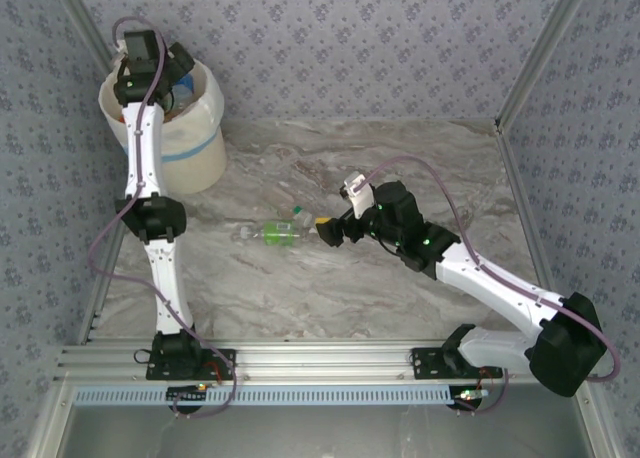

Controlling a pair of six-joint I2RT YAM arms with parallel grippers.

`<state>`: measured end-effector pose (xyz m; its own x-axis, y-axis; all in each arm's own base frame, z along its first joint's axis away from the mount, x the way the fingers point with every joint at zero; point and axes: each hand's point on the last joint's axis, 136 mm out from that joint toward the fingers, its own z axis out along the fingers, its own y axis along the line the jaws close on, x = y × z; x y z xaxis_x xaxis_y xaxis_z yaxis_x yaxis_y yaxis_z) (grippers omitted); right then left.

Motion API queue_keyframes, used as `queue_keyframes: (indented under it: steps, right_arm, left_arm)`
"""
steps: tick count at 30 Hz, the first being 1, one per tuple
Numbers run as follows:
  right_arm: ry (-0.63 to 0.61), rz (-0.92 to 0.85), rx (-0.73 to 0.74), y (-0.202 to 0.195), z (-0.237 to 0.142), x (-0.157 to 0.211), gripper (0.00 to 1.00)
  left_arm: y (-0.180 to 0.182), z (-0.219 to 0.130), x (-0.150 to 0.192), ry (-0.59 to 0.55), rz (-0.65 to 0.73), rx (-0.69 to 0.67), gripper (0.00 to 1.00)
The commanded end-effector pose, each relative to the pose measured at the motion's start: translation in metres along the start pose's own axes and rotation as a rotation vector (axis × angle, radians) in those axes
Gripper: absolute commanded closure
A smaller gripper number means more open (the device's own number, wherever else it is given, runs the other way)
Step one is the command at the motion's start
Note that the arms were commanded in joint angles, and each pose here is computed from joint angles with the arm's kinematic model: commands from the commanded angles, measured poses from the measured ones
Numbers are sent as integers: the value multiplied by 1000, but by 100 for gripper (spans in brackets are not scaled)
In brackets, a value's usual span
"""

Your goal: Put the plastic bottles in the bin

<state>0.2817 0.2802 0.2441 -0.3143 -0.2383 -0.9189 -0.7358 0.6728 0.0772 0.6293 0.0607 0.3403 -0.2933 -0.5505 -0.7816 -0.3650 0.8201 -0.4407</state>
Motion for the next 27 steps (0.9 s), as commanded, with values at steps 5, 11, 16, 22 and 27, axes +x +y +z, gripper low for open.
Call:
queue_keyframes:
  steps: [5,11,16,22,27]
  right_arm:
    - [-18,-22,23,-1,-4,-11,0]
    - [-4,-9,72,-10,1,-9,0]
    - [-5,9,113,-17,6,-7,0]
    - [3,17,142,-23,10,-6,0]
    - [14,30,171,-28,11,1,0]
  left_arm:
    - [-23,-69,-23,14,157,101,1]
    - [-43,-107,-21,62,226,208,1]
    - [-64,-138,-19,60,287,277,0]
    - [-108,-168,5,75,399,372,0]
    - [-134,-184,42,77,427,457,0]
